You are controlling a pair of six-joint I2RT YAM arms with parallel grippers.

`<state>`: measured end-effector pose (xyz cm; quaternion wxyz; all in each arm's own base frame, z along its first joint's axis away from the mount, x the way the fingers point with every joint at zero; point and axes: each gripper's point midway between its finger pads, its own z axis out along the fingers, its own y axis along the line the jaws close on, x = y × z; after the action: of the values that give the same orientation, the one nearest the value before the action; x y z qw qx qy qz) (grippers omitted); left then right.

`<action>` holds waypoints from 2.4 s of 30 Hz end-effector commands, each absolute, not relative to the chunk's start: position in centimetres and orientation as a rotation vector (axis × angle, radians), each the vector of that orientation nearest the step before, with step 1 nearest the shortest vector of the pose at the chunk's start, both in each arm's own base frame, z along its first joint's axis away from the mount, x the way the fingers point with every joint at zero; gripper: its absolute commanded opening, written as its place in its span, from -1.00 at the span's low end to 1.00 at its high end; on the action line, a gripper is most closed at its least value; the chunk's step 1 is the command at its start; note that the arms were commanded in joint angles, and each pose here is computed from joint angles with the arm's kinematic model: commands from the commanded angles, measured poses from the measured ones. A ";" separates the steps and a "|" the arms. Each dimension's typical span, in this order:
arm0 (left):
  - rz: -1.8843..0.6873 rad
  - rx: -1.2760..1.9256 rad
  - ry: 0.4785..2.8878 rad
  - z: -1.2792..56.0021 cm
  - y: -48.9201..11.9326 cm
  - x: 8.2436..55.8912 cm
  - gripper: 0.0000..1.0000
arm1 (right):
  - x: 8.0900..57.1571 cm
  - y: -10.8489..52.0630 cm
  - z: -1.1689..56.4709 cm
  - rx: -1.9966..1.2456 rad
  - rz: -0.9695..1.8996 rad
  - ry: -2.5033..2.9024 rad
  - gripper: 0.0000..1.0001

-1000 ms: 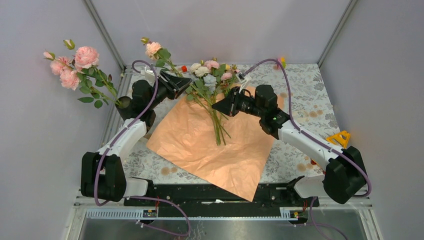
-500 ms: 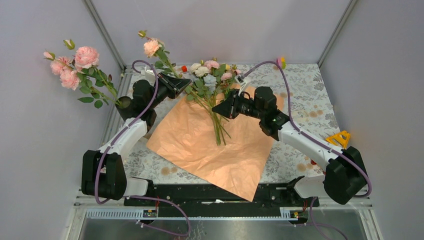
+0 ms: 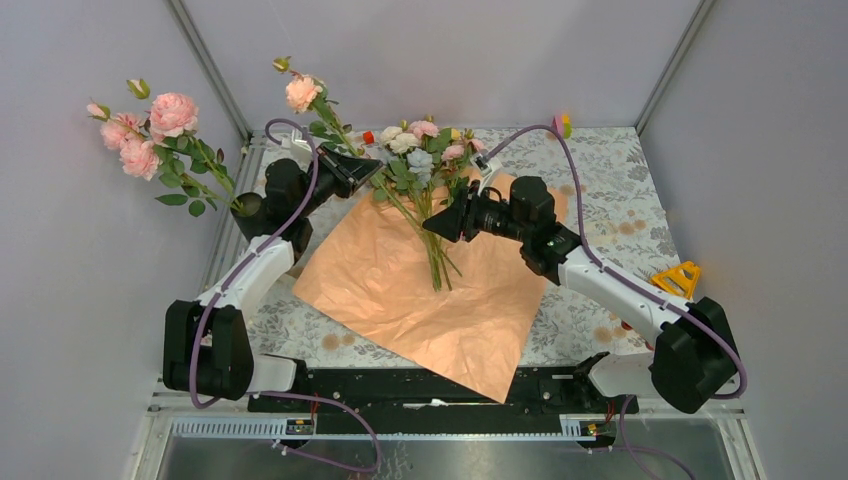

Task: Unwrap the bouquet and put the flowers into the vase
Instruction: Pick up the fake flower from the wrapping paper, then insert the fake flower into the vase.

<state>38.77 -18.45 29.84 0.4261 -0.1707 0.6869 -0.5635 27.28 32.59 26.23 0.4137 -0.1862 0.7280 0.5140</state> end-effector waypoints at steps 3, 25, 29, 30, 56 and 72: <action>-1.276 -0.213 1.598 34.7 -17.6 38.3 -1.00 | 26.3 32.4 29.0 -0.520 1.288 1.719 0.26; -0.375 0.408 1.601 46.0 -8.7 31.8 -1.00 | 33.7 16.8 23.3 -0.081 0.851 1.899 0.92; -0.165 0.311 1.601 47.4 -5.1 31.6 -1.00 | 34.3 14.2 23.1 -0.034 0.820 1.901 0.93; -0.123 0.289 1.596 47.7 -4.2 31.6 -1.00 | 34.4 13.8 23.0 -0.026 0.815 1.901 0.93; 0.003 0.220 1.370 50.1 4.0 35.2 -1.00 | 34.2 13.4 22.8 -0.012 0.866 1.872 0.92; -0.045 0.132 1.484 41.0 6.4 36.8 -1.00 | 33.6 14.2 22.9 -0.058 0.922 1.848 0.89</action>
<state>37.30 6.77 38.88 0.7026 0.0461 0.7097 -0.0241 33.69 13.93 21.15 0.4900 -0.0060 0.7887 0.3713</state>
